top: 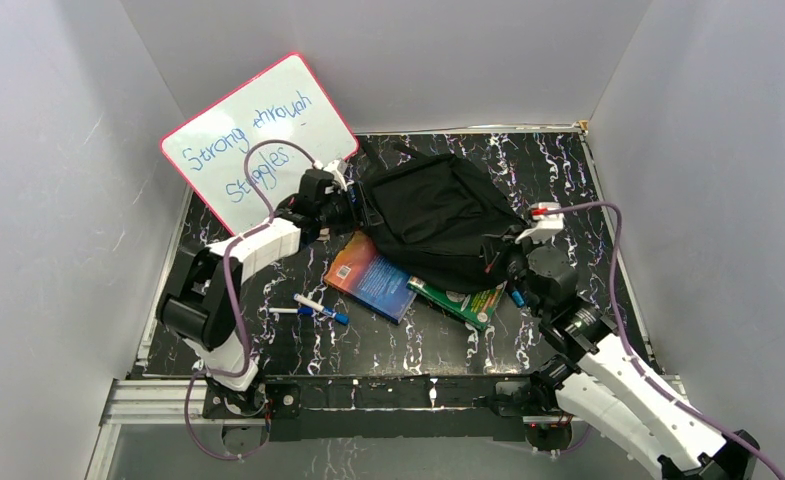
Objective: Pack the student bag
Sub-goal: Unzip the student bag at the center of the board.
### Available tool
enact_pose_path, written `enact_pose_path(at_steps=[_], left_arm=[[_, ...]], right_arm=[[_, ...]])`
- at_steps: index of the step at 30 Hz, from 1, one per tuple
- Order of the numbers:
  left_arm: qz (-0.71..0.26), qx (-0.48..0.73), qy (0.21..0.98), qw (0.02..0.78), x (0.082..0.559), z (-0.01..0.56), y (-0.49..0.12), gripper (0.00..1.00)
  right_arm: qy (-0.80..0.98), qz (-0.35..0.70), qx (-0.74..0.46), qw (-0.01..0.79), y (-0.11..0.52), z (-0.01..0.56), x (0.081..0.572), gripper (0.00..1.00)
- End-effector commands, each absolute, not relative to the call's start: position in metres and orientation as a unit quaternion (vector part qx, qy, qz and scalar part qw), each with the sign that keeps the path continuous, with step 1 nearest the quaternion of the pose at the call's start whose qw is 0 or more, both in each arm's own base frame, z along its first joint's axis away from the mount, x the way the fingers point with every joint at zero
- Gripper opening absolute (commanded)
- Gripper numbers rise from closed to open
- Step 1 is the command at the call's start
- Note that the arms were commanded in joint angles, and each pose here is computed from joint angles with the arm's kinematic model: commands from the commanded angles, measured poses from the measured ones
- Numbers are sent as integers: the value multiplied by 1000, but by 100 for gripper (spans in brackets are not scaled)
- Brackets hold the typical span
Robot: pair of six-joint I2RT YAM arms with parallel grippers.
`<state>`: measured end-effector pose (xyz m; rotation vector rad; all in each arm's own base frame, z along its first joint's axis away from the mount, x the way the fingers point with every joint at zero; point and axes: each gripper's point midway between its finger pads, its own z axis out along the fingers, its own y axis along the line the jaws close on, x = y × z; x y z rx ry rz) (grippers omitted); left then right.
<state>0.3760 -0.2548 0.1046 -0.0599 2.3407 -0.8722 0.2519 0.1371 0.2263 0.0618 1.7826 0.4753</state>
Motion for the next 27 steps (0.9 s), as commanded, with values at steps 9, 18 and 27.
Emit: enact_pose_path(at_steps=[9,18,27], left_arm=[[-420,245,741,463,328,215,-293,60],[-372,543,570,492,253,201,-353,58],[-355,659,447,489,206,188,-372,54]], right_arm=[[726,305,-95,609,195,264,251,0],[756,292,-20,585,175,249,247,0],[758,311,-14,574,176,243,238,0]])
